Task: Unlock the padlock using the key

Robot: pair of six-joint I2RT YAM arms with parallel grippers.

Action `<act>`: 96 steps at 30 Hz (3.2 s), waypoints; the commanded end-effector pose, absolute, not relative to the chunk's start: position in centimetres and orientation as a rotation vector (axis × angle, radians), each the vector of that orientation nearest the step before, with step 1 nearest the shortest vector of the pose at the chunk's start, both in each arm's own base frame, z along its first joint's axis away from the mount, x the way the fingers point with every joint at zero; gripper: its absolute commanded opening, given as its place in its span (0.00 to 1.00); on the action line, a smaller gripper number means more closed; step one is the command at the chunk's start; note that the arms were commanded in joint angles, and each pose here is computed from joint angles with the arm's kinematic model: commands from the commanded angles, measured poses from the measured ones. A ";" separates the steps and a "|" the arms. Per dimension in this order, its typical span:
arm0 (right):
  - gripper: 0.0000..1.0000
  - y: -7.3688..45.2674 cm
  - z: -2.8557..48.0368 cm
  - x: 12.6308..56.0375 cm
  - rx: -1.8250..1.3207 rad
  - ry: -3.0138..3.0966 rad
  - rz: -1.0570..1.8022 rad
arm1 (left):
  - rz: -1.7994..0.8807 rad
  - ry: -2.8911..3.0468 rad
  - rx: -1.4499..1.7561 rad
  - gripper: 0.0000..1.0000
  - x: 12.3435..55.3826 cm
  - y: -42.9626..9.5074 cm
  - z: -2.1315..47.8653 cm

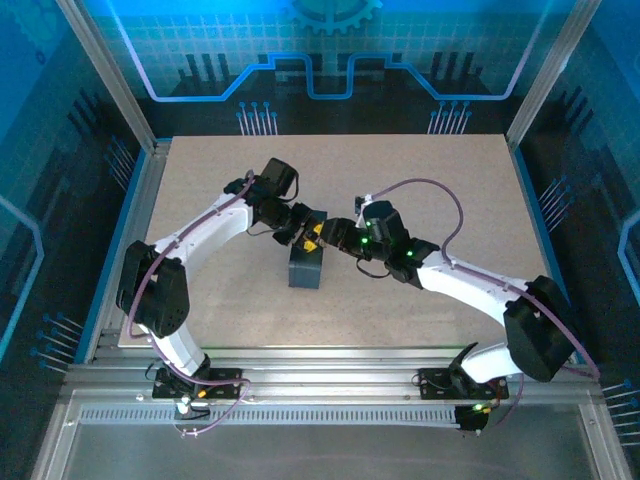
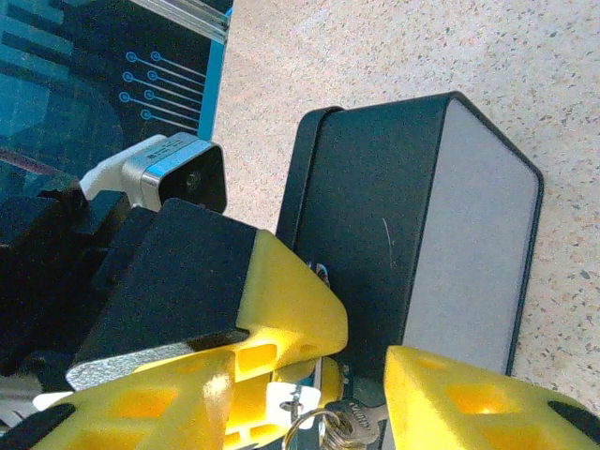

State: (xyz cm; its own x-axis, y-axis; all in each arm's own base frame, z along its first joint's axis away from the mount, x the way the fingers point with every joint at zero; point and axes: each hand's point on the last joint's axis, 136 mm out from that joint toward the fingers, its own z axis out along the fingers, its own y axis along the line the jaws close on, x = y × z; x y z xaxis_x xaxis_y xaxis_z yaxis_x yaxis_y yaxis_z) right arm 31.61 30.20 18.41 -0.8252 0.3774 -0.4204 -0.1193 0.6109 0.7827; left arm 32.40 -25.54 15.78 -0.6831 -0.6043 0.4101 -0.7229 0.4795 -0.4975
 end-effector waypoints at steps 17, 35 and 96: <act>0.50 32.7 19.7 30.2 0.012 2.156 1.242 | 1.123 -2.499 1.059 0.00 32.0 -26.5 18.3; 0.18 31.5 16.0 32.6 0.191 2.271 1.088 | 1.135 -2.515 1.028 0.00 31.5 -27.1 19.1; 0.07 27.8 21.9 31.3 -0.245 2.366 1.425 | 0.960 -3.088 0.790 0.49 40.1 -20.5 16.2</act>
State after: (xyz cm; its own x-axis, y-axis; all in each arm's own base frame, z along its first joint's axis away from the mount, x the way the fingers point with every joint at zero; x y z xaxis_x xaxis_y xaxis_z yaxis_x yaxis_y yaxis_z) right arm 31.50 27.75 20.15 -0.9312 0.0535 -0.3605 -0.2794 0.5304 0.8004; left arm 39.63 -21.67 15.68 -0.8631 -0.5042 0.0274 -0.4150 0.6774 -0.6074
